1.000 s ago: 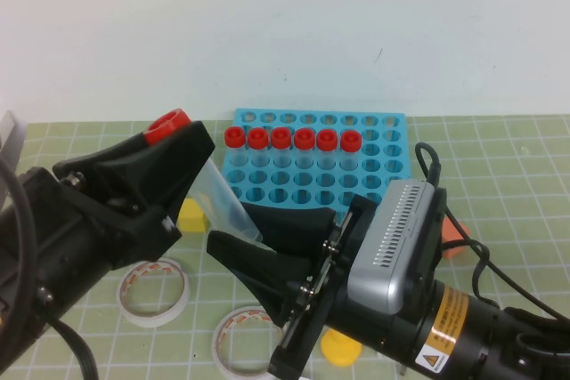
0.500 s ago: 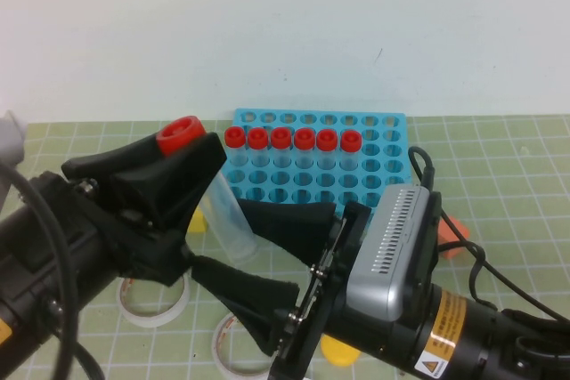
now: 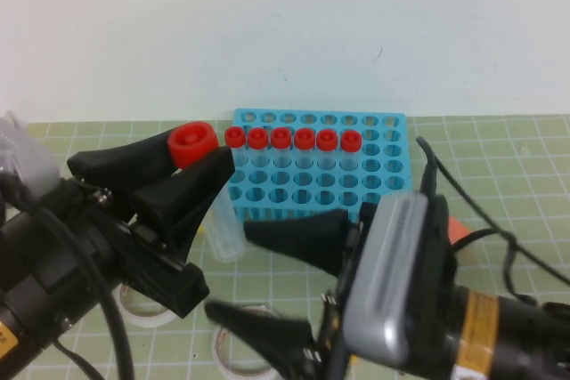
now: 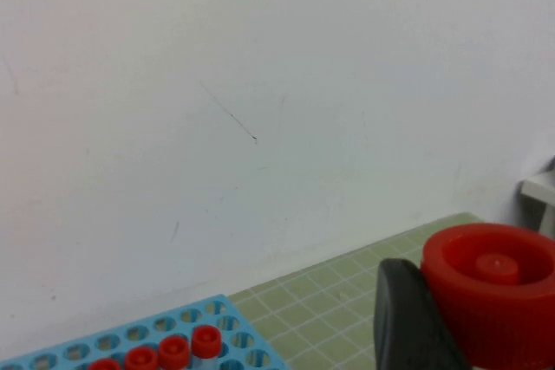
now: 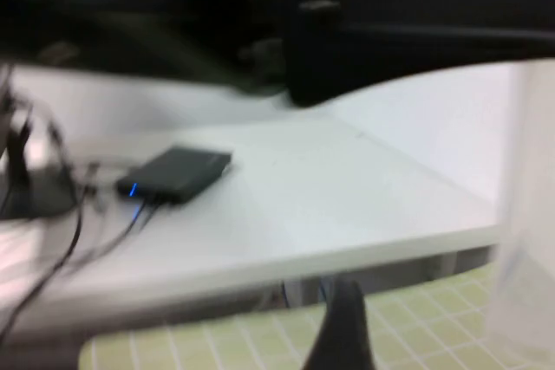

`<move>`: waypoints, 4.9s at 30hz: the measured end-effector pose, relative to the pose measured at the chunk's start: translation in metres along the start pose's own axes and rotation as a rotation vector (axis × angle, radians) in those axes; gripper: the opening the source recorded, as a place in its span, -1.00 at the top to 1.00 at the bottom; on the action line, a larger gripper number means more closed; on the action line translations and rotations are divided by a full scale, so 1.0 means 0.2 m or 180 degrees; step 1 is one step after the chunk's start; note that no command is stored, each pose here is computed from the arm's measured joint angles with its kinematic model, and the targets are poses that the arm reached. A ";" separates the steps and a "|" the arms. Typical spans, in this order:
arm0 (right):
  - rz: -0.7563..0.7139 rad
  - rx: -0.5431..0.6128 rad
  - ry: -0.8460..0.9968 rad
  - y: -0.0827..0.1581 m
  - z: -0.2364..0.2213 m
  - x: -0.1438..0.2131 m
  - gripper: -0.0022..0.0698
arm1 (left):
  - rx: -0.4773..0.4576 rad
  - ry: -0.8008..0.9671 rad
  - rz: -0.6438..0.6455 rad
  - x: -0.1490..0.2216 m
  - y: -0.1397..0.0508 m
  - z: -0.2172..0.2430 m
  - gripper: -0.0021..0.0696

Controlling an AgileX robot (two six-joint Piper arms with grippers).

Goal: Place the test tubes

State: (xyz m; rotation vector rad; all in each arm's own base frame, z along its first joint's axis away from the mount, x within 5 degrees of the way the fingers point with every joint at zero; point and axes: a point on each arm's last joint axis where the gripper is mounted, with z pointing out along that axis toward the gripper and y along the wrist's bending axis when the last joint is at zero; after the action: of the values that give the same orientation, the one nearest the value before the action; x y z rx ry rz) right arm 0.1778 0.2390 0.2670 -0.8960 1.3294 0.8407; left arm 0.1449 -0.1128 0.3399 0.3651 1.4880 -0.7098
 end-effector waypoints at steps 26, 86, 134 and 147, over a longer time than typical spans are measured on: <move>-0.0800 -0.0036 0.0000 0.19 -0.75 -0.56 0.93 | 0.0050 -0.0114 0.0537 -0.02 -0.01 0.00 0.20; -0.0022 0.1751 0.2012 0.09 -1.29 -0.06 0.94 | 0.0123 -0.0095 0.0854 -0.01 -0.02 0.00 0.20; -0.0018 0.1756 0.2031 0.09 -1.30 -0.05 0.94 | -0.0055 0.0002 0.0383 0.40 0.10 0.49 0.20; -0.0017 0.1756 0.2033 0.09 -1.30 -0.05 0.94 | -0.0203 0.0120 0.0274 0.50 0.18 0.88 0.20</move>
State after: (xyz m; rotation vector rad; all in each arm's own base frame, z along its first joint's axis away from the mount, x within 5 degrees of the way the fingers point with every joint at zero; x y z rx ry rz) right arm 0.0496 0.0129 0.2689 -0.7398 1.9804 0.1367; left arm 0.2979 -0.2164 0.2487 0.3932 1.5177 -0.5886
